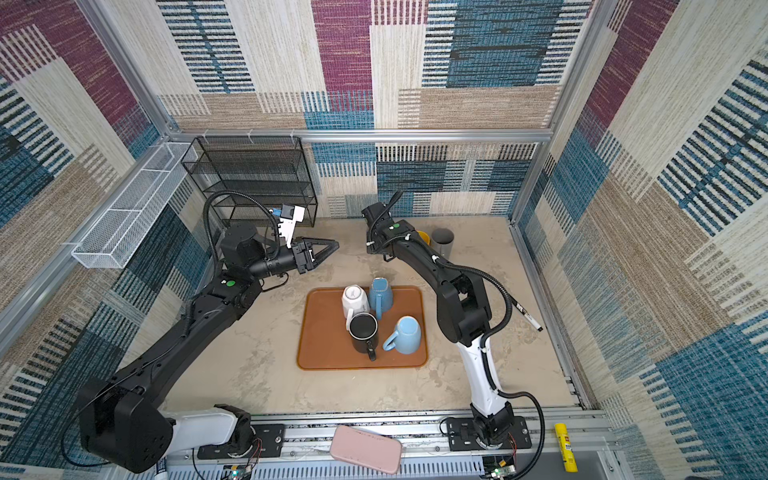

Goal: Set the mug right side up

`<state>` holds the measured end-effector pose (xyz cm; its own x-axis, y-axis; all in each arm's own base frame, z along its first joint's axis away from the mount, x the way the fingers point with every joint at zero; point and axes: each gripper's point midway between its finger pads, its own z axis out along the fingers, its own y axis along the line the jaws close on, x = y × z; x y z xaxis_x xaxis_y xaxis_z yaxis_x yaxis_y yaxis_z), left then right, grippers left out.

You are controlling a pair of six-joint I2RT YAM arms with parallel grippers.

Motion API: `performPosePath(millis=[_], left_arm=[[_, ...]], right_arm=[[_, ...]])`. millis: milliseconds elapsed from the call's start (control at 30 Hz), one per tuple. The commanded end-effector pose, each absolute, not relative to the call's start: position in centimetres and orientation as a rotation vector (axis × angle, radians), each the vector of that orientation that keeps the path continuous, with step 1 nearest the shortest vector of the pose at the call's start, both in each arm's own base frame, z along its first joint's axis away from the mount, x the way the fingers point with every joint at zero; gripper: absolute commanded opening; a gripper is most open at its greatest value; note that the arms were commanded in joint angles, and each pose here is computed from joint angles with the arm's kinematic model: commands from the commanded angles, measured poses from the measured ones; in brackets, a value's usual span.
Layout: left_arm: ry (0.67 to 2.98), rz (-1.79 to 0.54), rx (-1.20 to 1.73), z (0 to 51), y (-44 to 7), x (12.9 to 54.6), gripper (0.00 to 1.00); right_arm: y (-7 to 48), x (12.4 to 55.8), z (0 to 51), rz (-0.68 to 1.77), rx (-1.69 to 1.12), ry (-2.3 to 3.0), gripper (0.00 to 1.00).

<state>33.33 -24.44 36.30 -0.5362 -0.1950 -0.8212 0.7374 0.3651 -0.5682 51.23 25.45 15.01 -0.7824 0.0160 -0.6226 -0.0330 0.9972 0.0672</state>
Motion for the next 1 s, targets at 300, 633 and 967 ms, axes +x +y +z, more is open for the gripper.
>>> performPosePath(millis=[300,633,967], left_arm=[[1.692,-1.339,0.52,37.2,-24.7,32.9,0.34],[1.686,-1.342,0.521,37.3,-24.7,32.9,0.35],[1.688,-1.346,0.519,37.1,-24.7,32.9,0.34]], right_arm=[[24.5,51.8,13.6,-0.013,0.009,2.472,0.0],[23.9,51.5,12.6,-0.07,0.002,2.491,0.0],[23.2,50.9,11.8,-0.127,0.004,2.505,0.0]])
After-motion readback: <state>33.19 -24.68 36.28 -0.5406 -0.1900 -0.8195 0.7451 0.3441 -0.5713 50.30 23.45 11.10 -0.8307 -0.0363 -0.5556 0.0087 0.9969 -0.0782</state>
